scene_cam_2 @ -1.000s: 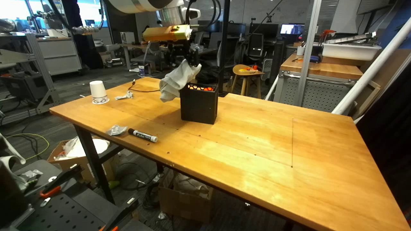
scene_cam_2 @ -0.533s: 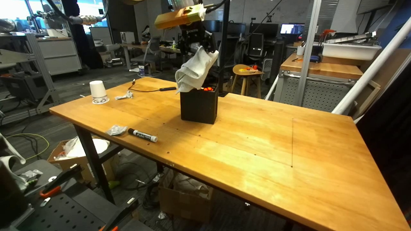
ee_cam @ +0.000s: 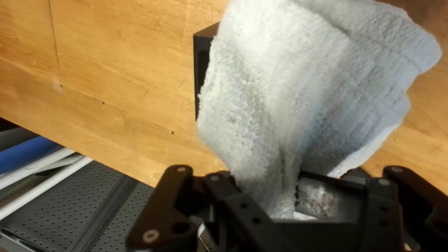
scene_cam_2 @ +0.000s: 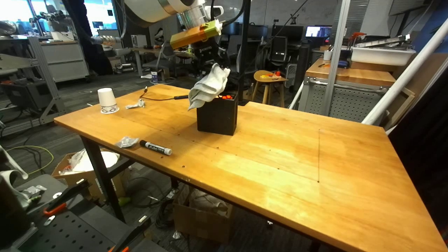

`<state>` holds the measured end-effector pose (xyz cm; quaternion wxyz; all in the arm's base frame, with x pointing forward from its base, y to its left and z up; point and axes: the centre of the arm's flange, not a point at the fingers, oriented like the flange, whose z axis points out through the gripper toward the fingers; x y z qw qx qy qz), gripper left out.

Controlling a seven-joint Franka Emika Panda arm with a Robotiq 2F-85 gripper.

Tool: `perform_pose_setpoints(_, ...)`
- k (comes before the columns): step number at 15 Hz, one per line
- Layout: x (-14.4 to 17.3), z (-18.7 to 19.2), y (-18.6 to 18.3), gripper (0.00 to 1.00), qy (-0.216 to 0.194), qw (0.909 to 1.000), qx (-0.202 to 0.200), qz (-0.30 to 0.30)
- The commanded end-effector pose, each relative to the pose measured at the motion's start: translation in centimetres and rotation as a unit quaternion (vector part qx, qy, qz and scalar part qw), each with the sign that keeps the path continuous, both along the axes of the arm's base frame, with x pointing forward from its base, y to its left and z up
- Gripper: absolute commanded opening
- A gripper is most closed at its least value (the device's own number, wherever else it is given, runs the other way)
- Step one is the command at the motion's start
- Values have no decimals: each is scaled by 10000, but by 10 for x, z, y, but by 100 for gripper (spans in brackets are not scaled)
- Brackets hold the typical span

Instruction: Put the white towel in the black box

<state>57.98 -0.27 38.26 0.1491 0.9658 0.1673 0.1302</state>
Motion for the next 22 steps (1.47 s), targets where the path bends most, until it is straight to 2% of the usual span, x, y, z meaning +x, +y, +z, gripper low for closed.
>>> perform_pose_setpoints(1,24,-20,-12,0,176,9997,-169,46)
perform_pose_setpoints(6,36,-59,-30,0,856,9962,144,-4)
perform_pose_setpoints(8,38,-71,-34,0,1243,9911,468,43)
perform_pose_setpoints(10,39,-77,-40,0,1597,9825,940,173)
perform_pose_setpoints(13,42,-81,-50,0,1903,9683,1597,263)
perform_pose_setpoints(16,40,-88,-57,0,2110,9566,2003,181)
perform_pose_setpoints(17,39,-88,-59,0,2126,9553,2049,125)
perform_pose_setpoints(18,39,-86,-59,2,2126,9549,2070,69)
perform_pose_setpoints(19,38,-82,-59,26,2115,9559,2038,-2)
perform_pose_setpoints(21,34,-73,-58,31,2030,9591,1972,-64)
perform_pose_setpoints(22,31,-66,-57,38,1971,9610,1936,-90)
